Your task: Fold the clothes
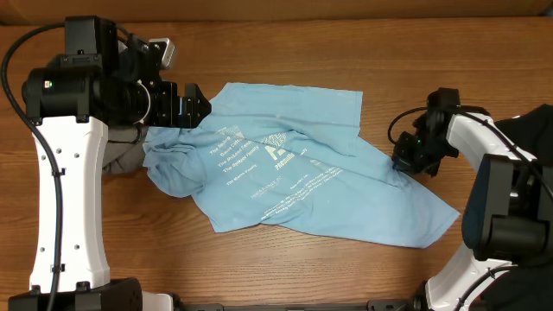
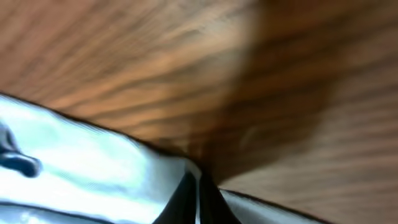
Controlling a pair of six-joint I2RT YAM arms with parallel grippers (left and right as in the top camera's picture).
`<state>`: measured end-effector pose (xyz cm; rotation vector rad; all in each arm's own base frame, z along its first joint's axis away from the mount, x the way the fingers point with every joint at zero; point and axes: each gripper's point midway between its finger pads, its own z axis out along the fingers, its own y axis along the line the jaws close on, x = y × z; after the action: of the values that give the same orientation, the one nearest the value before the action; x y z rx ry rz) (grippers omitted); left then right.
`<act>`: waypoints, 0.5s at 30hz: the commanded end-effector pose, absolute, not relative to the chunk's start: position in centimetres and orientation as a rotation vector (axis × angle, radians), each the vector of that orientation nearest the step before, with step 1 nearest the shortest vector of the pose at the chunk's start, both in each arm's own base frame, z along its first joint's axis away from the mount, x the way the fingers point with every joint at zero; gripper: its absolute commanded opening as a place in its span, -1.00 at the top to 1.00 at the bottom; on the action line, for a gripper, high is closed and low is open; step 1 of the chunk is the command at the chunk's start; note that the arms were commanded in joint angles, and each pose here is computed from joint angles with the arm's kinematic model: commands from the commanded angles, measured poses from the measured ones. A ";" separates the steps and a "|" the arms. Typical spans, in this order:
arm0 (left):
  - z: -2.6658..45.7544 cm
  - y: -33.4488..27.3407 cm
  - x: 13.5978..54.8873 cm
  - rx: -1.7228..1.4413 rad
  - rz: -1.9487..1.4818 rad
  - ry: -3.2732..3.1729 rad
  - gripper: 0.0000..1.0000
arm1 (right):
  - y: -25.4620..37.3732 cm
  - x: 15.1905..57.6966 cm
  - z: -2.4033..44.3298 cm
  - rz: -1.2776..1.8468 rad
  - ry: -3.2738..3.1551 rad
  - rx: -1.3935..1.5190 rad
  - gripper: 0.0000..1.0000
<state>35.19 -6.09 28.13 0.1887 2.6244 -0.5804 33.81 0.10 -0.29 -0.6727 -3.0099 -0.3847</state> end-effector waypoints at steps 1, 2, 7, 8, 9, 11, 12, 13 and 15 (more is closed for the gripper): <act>29.4 -6.3 35.1 0.241 -0.557 2.580 -1.00 | 0.3 32.6 -3.2 -0.344 -2.930 -0.722 0.92; 29.4 -6.3 35.1 0.242 -0.557 2.579 -1.00 | 0.1 33.5 -2.7 -0.352 -2.953 -0.731 0.92; 29.5 -6.3 35.3 0.243 -0.557 2.572 -1.00 | -3.0 43.0 4.5 -0.431 -3.213 -0.819 0.92; 29.5 -6.3 35.4 0.244 -0.556 2.568 -1.00 | -3.9 45.1 6.6 -0.451 -3.280 -0.842 0.92; 29.6 -6.4 35.4 0.243 -0.560 2.564 -1.00 | -5.0 47.2 9.4 -0.472 -3.356 -0.873 0.92; 29.6 -6.3 35.5 0.242 -0.559 2.560 -1.00 | -7.0 50.3 14.4 -0.512 -3.473 -0.964 0.92; 29.6 -6.3 35.5 0.242 -0.559 2.561 -1.00 | -7.8 51.4 16.6 -0.528 -3.525 -0.997 0.92; 29.6 -6.4 35.5 0.242 -0.559 2.561 -1.00 | -8.5 52.2 18.6 -0.545 -3.567 -1.034 0.92; 29.6 -6.5 35.5 0.249 -0.560 2.561 -1.00 | -9.5 53.1 21.8 -0.565 -3.623 -1.080 0.65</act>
<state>35.58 -6.08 28.32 0.1937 2.6062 -0.5752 52.12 -7.40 16.12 -0.9667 -3.5243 -0.5559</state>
